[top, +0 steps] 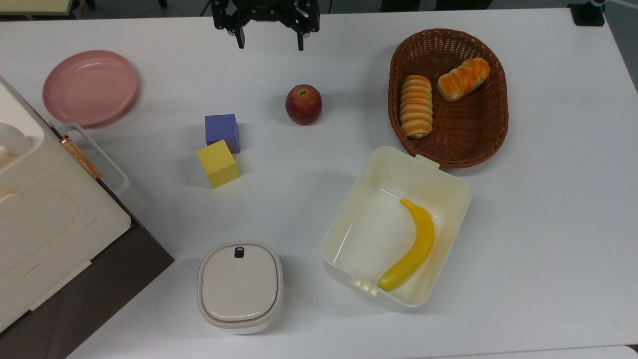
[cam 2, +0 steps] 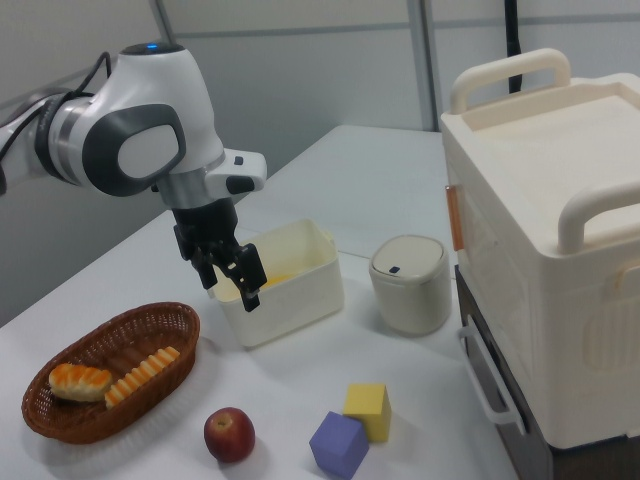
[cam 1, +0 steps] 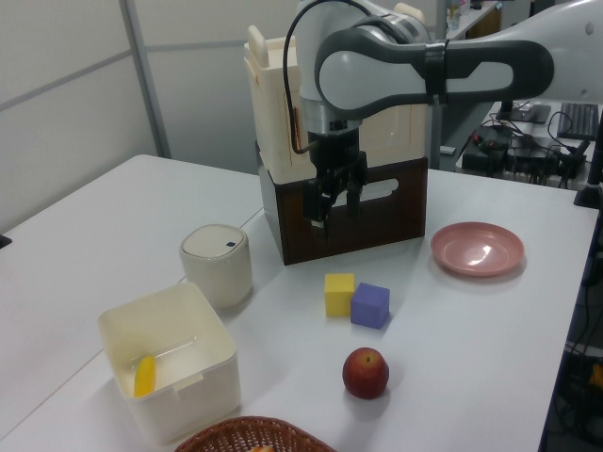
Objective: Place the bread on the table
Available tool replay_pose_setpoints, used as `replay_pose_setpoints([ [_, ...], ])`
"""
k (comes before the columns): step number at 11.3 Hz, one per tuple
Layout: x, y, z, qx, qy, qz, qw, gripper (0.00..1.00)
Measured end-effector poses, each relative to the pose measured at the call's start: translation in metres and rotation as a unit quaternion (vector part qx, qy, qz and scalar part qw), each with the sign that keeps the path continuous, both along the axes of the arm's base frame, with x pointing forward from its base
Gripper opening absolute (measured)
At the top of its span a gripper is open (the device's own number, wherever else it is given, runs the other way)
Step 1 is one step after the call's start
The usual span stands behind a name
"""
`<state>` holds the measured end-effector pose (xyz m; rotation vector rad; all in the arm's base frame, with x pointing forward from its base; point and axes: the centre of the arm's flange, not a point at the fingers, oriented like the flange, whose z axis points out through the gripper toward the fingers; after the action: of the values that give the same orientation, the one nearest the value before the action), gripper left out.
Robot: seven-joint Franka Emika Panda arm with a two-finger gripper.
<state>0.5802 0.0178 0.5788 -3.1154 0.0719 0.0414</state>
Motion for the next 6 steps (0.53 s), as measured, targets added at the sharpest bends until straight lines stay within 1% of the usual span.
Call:
replay_pose_setpoints([
  [3, 0.001, 0.002, -0.017, -0.001, 0.016, 0.003, 0.9999, 1.00],
  [6, 0.001, 0.007, -0.049, -0.002, 0.048, 0.007, 0.9988, 1.00],
])
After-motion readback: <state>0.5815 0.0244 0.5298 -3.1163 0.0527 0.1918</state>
